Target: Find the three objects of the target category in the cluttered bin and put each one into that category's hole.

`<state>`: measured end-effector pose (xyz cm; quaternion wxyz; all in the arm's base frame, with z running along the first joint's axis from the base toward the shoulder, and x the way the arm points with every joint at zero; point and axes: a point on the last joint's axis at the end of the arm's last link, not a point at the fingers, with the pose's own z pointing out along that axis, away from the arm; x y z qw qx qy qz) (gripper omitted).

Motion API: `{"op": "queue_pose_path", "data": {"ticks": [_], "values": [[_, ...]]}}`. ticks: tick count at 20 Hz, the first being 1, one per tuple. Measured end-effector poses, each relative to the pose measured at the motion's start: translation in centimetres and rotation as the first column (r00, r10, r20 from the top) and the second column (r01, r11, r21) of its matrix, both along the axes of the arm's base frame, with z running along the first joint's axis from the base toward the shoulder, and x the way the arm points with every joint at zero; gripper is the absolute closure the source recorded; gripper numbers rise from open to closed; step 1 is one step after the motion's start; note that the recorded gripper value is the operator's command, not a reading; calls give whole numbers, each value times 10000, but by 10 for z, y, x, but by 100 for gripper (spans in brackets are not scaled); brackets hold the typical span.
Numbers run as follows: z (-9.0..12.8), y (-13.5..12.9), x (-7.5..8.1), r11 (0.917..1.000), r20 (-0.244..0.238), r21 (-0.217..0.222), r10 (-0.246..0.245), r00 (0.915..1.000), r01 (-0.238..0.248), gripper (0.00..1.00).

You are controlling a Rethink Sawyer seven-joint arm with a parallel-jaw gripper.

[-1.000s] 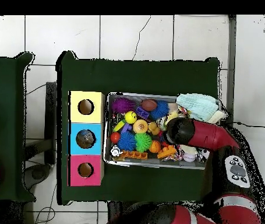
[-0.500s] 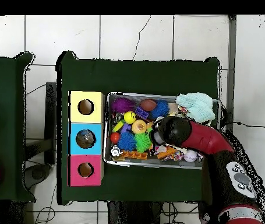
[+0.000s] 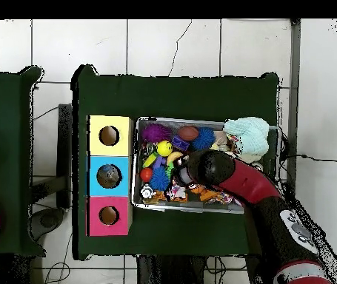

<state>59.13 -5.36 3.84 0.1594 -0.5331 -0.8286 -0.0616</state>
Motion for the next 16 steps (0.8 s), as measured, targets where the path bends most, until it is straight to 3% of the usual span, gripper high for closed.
{"op": "queue_pose_path", "data": {"ticks": [1,5,10,16], "values": [[0,10,-3,9988,-169,383,-287,9994,293,100],[0,27,-10,9934,-507,906,-666,9965,710,100],[0,48,-19,9846,-903,1435,-878,9920,1002,100],[0,74,-29,9681,-1395,2100,-1087,9842,1367,100]]}}
